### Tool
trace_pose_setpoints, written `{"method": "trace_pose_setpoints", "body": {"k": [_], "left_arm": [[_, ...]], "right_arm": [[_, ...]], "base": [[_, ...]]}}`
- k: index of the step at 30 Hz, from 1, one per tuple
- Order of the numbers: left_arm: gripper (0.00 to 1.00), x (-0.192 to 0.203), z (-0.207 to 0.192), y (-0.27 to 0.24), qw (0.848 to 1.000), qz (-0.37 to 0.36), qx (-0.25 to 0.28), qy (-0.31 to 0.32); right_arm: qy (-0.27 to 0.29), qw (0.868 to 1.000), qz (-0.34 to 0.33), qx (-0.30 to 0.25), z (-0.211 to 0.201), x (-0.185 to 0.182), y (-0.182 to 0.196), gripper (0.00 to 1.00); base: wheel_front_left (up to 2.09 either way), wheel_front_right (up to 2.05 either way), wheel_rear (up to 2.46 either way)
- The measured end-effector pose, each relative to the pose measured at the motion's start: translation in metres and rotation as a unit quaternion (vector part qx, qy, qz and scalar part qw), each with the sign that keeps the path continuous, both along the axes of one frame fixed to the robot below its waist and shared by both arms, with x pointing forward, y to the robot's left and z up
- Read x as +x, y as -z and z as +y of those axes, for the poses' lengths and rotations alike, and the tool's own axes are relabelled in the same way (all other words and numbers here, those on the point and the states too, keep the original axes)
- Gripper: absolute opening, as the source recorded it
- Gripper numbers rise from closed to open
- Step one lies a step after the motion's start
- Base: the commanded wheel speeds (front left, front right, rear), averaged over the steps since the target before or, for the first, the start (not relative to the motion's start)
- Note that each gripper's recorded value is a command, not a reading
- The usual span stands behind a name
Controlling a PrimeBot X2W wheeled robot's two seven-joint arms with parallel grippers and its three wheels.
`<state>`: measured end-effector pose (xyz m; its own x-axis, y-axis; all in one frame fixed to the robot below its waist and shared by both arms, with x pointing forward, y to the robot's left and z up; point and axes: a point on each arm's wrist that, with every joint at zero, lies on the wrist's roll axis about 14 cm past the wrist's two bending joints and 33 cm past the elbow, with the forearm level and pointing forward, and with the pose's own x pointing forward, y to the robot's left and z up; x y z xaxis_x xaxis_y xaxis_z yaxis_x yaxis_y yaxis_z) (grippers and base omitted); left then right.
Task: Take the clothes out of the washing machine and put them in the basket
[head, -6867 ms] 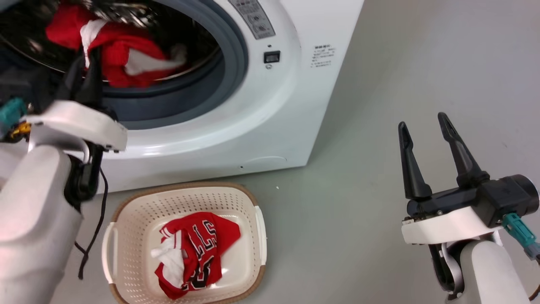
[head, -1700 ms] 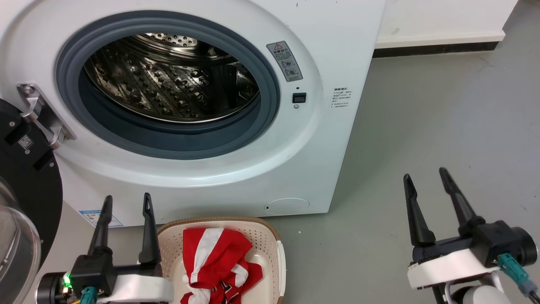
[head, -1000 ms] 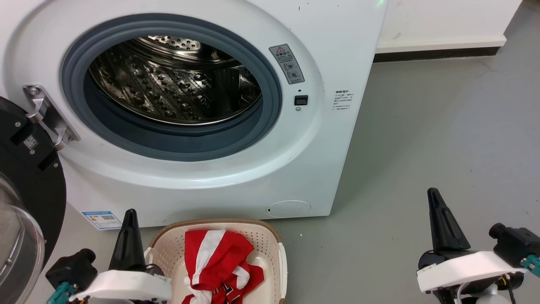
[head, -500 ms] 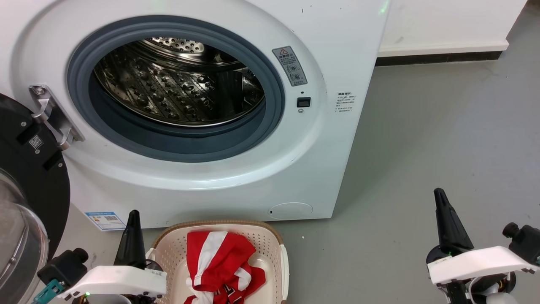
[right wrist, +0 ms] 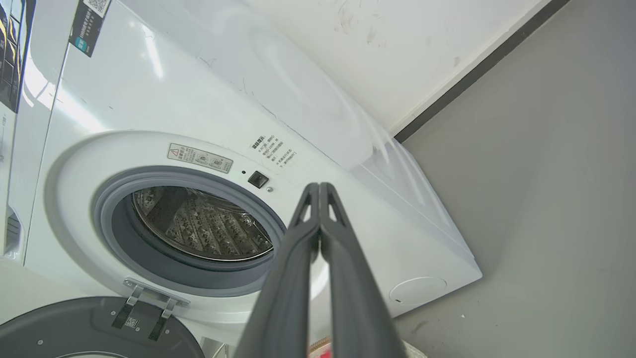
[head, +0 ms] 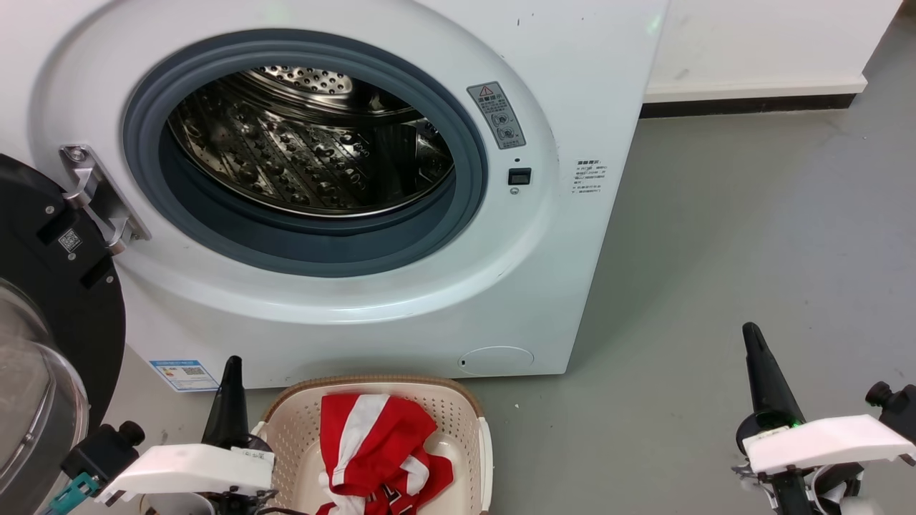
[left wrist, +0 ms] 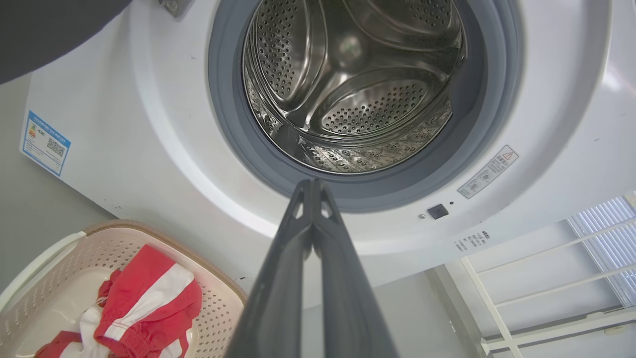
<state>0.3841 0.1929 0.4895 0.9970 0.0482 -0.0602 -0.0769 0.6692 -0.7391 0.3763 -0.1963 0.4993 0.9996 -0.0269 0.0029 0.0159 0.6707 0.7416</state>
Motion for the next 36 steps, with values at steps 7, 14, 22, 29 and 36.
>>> {"method": "trace_pose_setpoints", "body": {"k": [7, 14, 22, 29, 36], "left_arm": [[0.00, 0.0020, -0.0001, -0.0013, 0.999, -0.001, -0.045, 0.001], [0.00, 0.0013, 0.0000, 0.0007, 0.996, 0.002, -0.087, 0.003], [0.00, 0.0030, 0.0000, -0.0014, 0.991, -0.001, -0.131, 0.004], [0.00, 0.0023, 0.0006, -0.0009, 0.986, -0.001, -0.167, 0.004], [0.00, 0.0034, 0.0010, -0.0025, 0.979, -0.004, -0.201, 0.005]], "right_arm": [[0.001, 0.999, 0.001, 0.045, -0.0010, 0.0024, -0.0009, 0.00], [0.002, 0.996, 0.006, 0.086, -0.0022, 0.0028, 0.0008, 0.00], [0.003, 0.991, 0.011, 0.130, -0.0034, 0.0030, 0.0031, 0.00], [0.002, 0.986, 0.013, 0.166, -0.0041, 0.0036, 0.0037, 0.00], [0.000, 0.980, 0.009, 0.199, -0.0040, 0.0065, 0.0004, 0.00]], "base": [[0.00, 0.00, 0.00], [0.00, 0.00, 0.00], [0.00, 0.00, 0.00], [0.00, 0.00, 0.00], [0.00, 0.00, 0.00]]}}
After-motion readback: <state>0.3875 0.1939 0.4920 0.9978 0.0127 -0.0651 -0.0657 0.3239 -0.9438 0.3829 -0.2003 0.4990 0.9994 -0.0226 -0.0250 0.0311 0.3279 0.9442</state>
